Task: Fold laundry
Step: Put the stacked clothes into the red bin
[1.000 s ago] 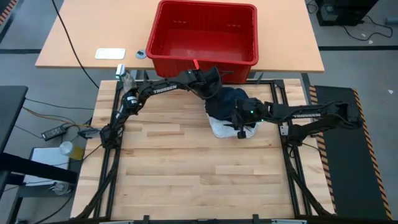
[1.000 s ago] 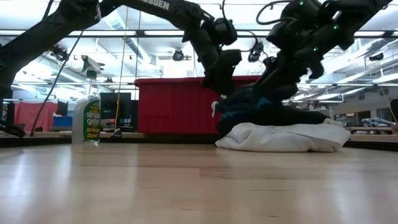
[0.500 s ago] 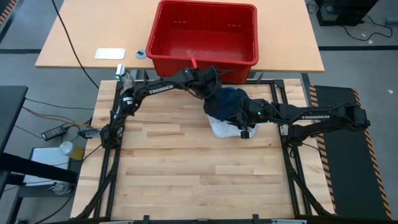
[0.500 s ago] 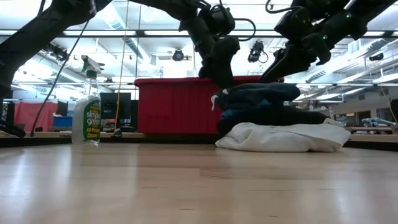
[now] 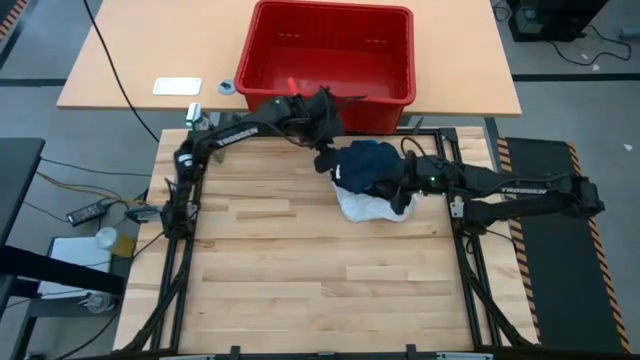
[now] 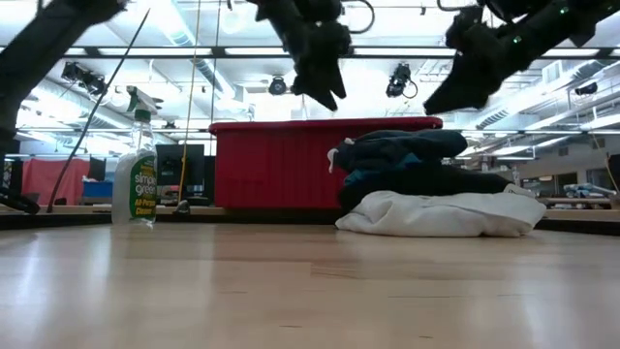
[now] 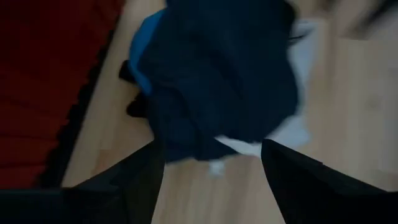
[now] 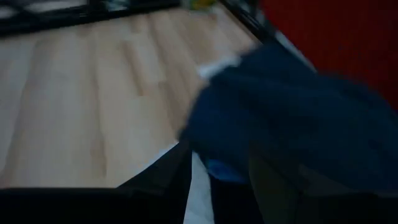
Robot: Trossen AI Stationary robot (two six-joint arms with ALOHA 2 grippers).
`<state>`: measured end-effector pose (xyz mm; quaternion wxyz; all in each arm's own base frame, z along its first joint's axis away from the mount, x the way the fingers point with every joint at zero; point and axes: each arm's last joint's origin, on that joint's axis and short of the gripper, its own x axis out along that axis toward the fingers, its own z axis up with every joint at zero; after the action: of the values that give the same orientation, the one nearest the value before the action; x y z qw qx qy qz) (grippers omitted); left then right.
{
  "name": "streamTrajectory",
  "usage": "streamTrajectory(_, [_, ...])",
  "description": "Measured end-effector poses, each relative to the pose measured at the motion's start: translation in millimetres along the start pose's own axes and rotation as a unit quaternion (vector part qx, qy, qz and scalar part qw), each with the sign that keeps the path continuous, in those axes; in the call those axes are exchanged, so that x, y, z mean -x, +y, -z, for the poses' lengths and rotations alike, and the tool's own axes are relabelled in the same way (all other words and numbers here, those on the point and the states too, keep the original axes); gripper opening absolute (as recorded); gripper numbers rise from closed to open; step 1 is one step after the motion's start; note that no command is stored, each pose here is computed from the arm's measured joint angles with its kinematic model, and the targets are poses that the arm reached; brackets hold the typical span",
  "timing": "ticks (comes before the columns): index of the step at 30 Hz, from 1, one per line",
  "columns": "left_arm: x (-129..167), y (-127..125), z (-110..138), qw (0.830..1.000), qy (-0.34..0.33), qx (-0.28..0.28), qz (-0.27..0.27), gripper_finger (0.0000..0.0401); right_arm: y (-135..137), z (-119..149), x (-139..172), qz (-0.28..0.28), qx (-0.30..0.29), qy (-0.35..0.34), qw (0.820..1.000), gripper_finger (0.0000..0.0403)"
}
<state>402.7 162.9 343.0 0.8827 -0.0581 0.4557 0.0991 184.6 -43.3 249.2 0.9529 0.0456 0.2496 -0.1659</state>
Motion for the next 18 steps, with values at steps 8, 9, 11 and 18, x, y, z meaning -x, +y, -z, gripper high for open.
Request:
streamTrajectory(8, [-9,-34,50,0.998,-0.016,0.003,0.067,0.0232,-11,-18,19,0.059,-0.087,0.055,0.993,0.0160])
streamTrajectory(9, [-12,-42,59,0.997,-0.027,0.013,0.072,0.0228,-12,-22,22,0.063,-0.091,0.063,0.992,0.0160])
streamTrajectory(11, [-22,-56,76,0.994,-0.049,0.038,0.085,0.0219,-15,-28,29,0.071,-0.101,0.092,0.988,0.0160])
streamTrajectory(18, [-75,-113,104,0.978,-0.152,0.076,0.121,0.0197,-15,-46,45,0.062,-0.128,0.166,0.976,0.0160])
